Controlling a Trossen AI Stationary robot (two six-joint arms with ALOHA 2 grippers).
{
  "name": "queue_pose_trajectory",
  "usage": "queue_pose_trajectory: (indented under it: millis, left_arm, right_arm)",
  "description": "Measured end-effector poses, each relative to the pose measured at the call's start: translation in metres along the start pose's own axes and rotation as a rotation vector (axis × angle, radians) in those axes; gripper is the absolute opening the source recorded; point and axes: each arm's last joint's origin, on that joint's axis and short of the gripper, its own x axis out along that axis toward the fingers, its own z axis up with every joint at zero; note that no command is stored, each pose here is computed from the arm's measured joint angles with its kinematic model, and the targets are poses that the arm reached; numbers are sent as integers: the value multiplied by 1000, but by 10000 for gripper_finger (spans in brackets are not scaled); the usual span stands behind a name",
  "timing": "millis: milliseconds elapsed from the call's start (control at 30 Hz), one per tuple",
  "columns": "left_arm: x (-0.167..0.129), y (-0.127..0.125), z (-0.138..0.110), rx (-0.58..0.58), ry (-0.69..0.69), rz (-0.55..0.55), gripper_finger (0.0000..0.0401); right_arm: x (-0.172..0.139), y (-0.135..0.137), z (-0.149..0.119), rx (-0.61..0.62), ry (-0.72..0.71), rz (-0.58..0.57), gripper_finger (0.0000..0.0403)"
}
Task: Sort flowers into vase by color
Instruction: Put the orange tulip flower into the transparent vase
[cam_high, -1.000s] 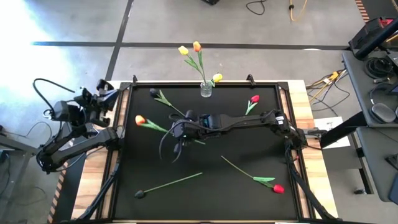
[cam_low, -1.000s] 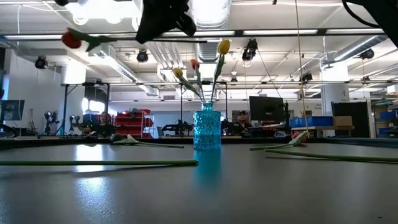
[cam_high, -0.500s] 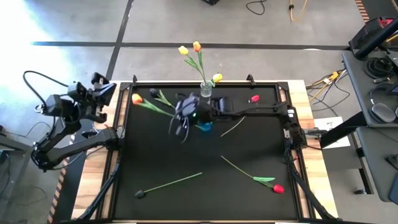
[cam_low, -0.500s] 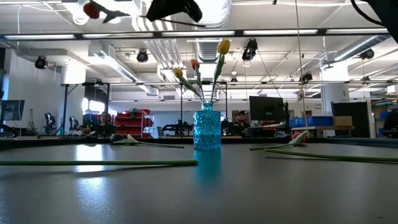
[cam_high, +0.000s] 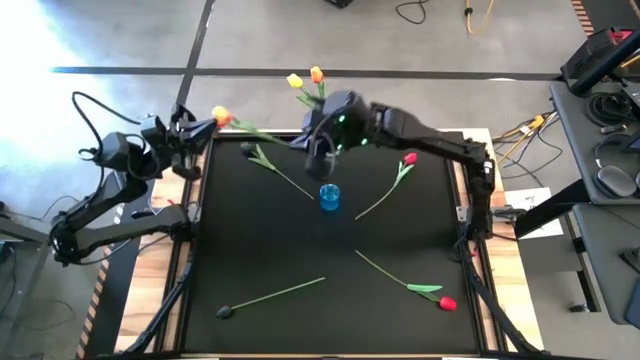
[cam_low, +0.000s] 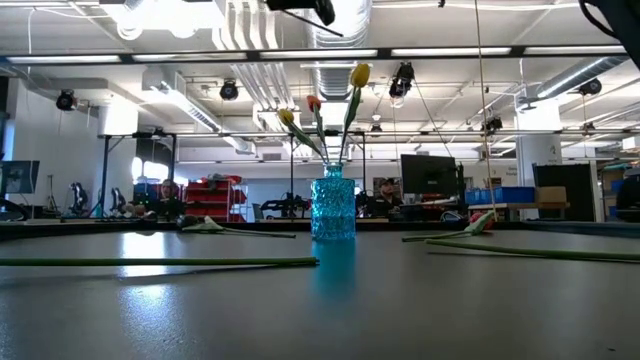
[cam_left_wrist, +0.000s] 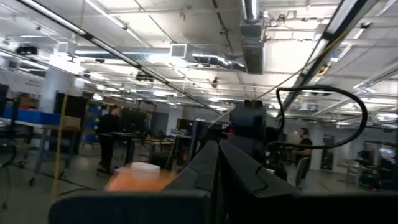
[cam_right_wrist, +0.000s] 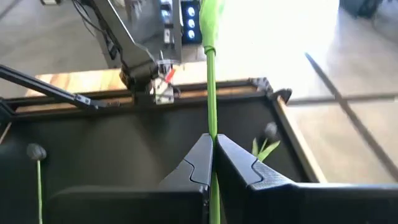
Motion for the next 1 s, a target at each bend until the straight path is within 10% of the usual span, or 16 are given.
queue_pose_trajectory:
  millis: [500, 1000]
  left_arm:
    - [62, 16, -25, -127, 112, 18, 53]
    - [103, 16, -3, -70, -56, -144, 90]
  right_arm:
    - [-42, -57, 21, -17, -229, 27, 9]
    - [-24, -35, 36, 14, -397, 86, 9]
